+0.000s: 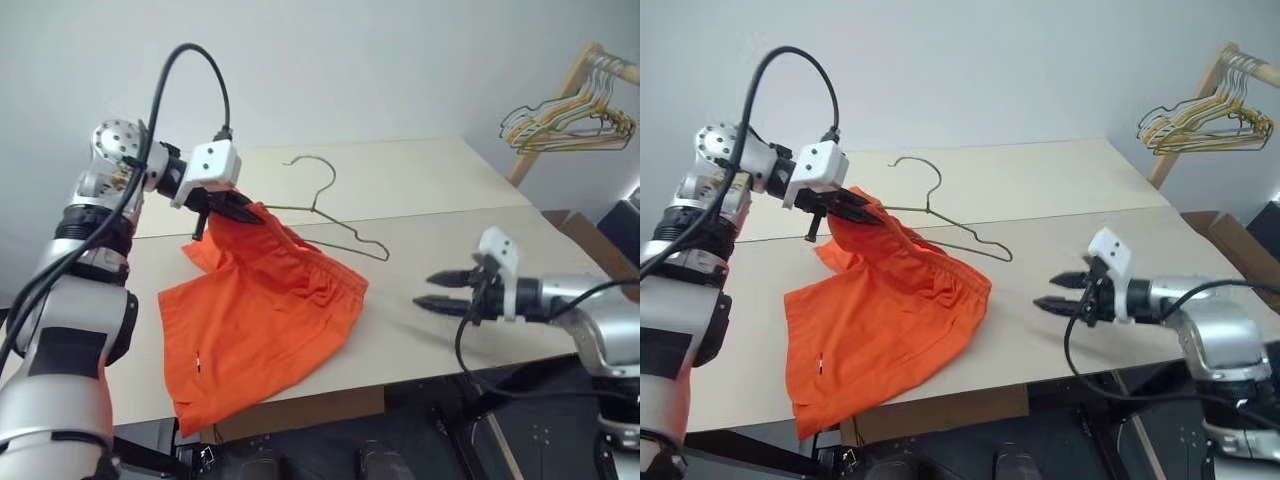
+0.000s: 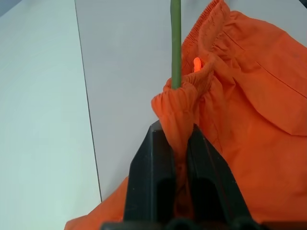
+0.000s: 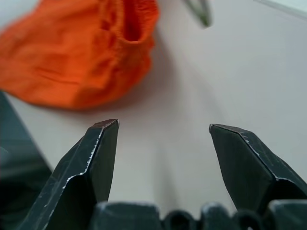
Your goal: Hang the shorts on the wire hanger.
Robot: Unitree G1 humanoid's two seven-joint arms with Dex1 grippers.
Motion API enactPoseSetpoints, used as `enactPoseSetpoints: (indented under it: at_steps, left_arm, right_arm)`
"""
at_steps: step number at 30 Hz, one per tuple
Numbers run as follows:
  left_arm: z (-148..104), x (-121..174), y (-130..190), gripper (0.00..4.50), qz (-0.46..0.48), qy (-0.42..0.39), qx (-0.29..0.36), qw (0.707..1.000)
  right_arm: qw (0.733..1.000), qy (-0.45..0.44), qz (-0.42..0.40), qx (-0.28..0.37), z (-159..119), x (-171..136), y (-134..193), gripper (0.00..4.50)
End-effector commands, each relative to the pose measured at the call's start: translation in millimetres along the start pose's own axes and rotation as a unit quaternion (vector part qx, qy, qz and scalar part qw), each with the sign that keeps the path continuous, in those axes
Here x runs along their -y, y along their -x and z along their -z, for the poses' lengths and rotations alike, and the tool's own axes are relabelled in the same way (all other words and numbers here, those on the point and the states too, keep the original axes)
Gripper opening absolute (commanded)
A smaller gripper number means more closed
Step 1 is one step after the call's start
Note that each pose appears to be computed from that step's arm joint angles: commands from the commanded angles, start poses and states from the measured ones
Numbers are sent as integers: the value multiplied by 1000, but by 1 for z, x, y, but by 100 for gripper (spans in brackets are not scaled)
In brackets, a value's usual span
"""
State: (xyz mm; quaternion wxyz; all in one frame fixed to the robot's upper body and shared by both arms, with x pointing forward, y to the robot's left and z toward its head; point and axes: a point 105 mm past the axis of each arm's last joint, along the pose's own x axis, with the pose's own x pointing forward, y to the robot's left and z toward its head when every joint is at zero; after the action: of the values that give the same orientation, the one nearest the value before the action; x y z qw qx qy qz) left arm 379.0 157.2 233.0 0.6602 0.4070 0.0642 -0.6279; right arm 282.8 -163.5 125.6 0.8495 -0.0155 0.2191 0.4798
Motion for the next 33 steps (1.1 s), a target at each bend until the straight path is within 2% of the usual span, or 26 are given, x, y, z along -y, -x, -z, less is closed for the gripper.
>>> enactPoseSetpoints:
  at_steps: [1,6,12,16,23,27,33]
  left_arm:
    - [-13,-9,11,0,-22,-23,11,999]
    - [-13,-9,10,0,-23,-23,13,999]
    - [-14,-9,10,0,-27,-23,19,999]
    - [-13,-9,10,0,-30,-21,23,999]
    - [-11,-7,13,0,-34,-17,30,999]
    - [-10,-1,16,0,-30,-27,33,999]
    - [-11,10,25,0,-19,-24,42,999]
  right_arm:
    - [998,-35,9,46,-10,-22,-25,355]
    - [989,-110,36,90,-16,-27,-58,355]
    - [983,-142,55,103,-13,-22,-68,355]
    - [983,-146,61,95,-8,-18,-71,265]
    - [983,-150,72,84,-5,-10,-75,14]
    - [982,-154,73,80,-3,-4,-74,6]
    - [987,-119,81,71,-4,16,-48,6]
